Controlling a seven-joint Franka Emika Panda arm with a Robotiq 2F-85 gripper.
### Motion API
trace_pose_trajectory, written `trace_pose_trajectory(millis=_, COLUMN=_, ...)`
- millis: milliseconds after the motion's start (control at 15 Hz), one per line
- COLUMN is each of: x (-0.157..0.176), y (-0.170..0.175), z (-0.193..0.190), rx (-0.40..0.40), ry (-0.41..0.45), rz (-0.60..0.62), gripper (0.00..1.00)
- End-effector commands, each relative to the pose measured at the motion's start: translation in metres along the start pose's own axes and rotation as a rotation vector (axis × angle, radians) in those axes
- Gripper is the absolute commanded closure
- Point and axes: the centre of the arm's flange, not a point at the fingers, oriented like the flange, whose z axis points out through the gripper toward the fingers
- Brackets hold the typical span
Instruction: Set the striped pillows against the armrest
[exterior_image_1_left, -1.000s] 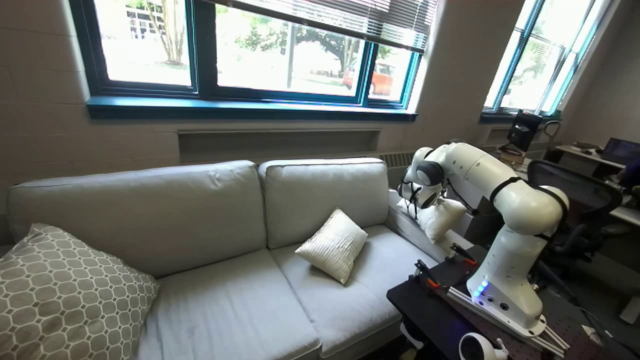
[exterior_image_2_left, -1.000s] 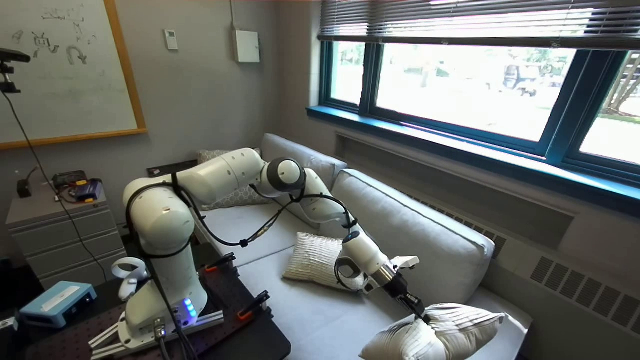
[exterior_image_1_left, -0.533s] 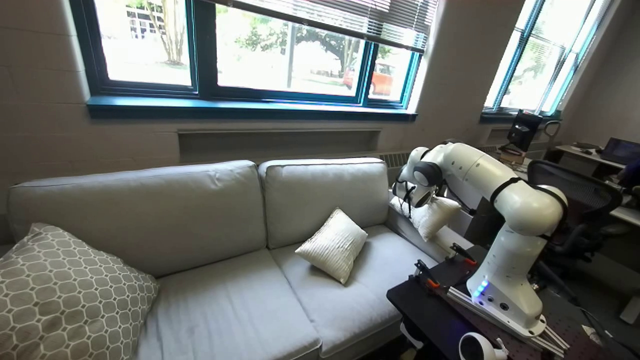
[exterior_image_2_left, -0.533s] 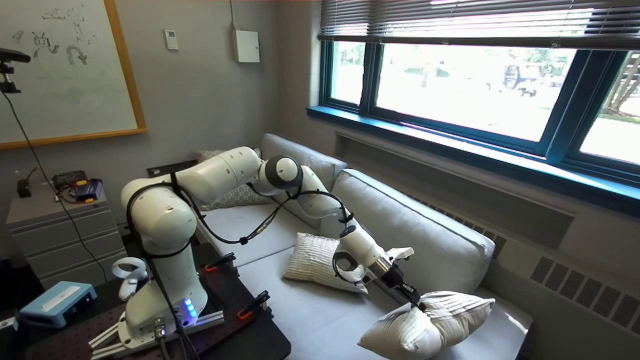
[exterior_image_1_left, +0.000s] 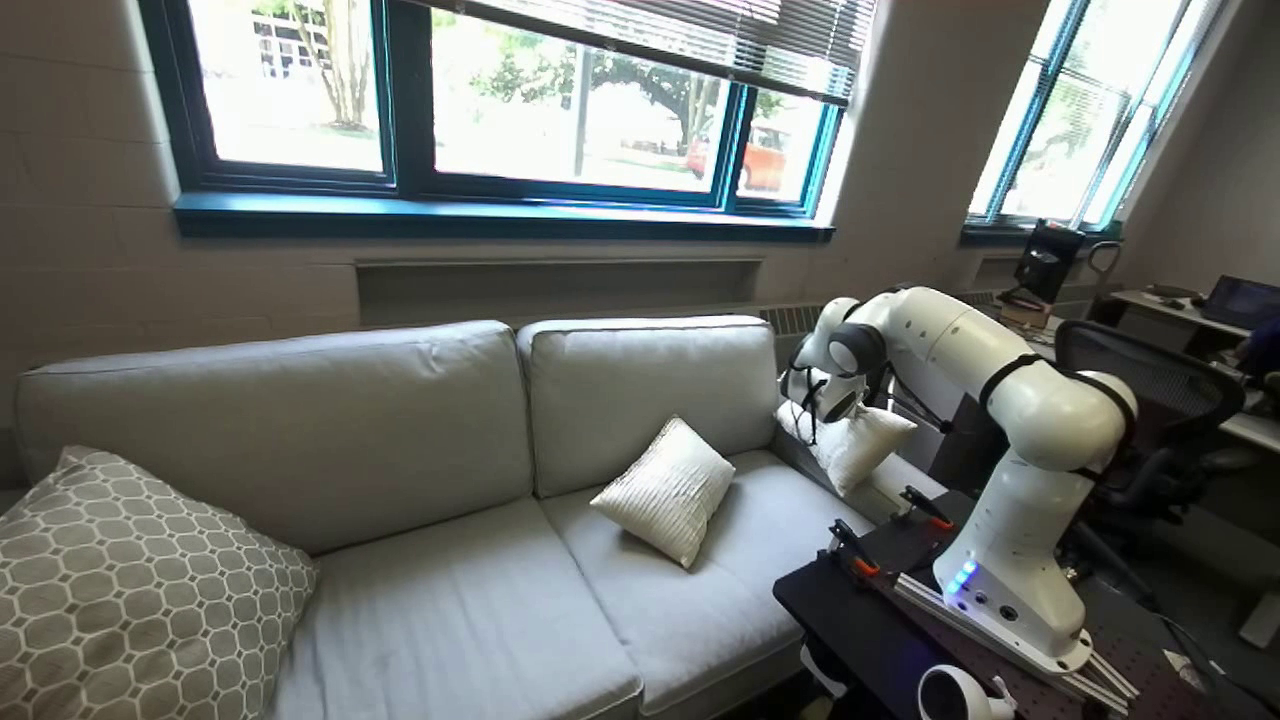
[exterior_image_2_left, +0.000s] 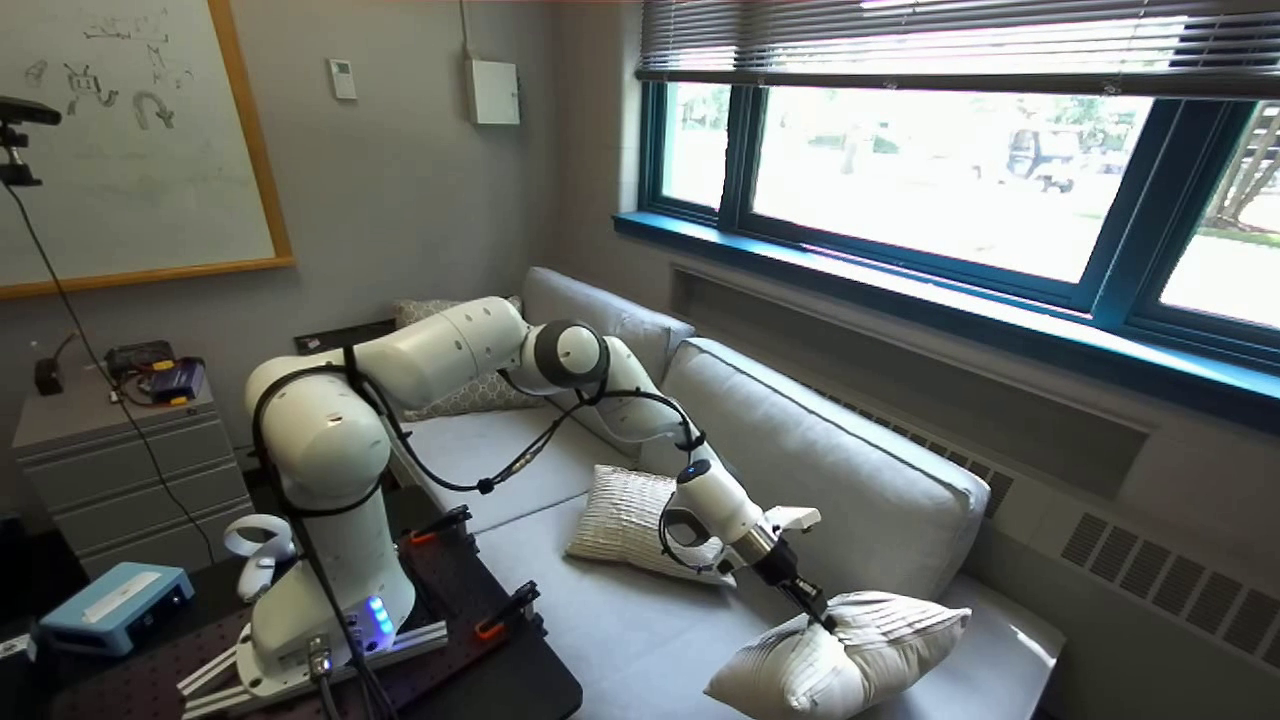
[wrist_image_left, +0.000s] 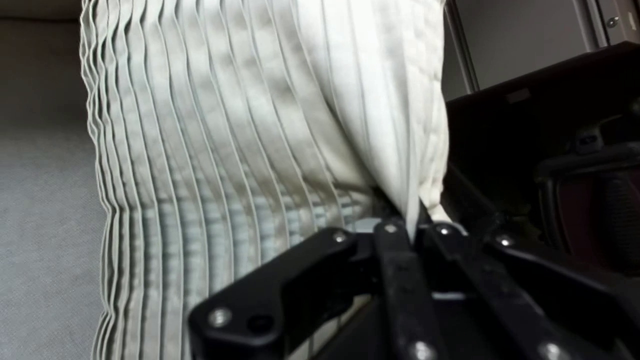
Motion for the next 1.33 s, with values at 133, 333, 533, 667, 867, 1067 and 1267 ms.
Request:
trace_pose_trajectory(millis=133, x=0.024, y=0.013, z=0.031, rx=-0.029, ry=0.054, rz=-0.044, gripper=0.98)
trace_pose_trajectory(millis=333, x=0.037, y=0.017, z=0.041, rx=-0.028, ry=0.079, rz=-0.063, gripper=0.99)
trace_pose_trajectory(millis=533, x=0.042, y=0.022, z=0.046, rx=-0.038, ry=0.085, rz=-0.084, gripper=0.98)
trace_pose_trajectory(millis=667, x=0.040, y=0.025, z=0.043, rx=-0.059, ry=0.075, rz=-0.091, gripper=0.98)
trace_pose_trajectory(millis=867, x=0.028, y=0.025, z=0.026, rx=-0.069, ry=0.023, rz=-0.094, gripper=0.98)
trace_pose_trajectory(millis=1067, x=0.012, y=0.027, z=0.012, rx=-0.055, ry=-0.021, rz=-0.101, gripper=0.98)
trace_pose_trajectory(millis=1267, x=0.004, y=0.036, z=0.012, rx=-0.071, ry=-0.033, rz=-0.110, gripper=0.98)
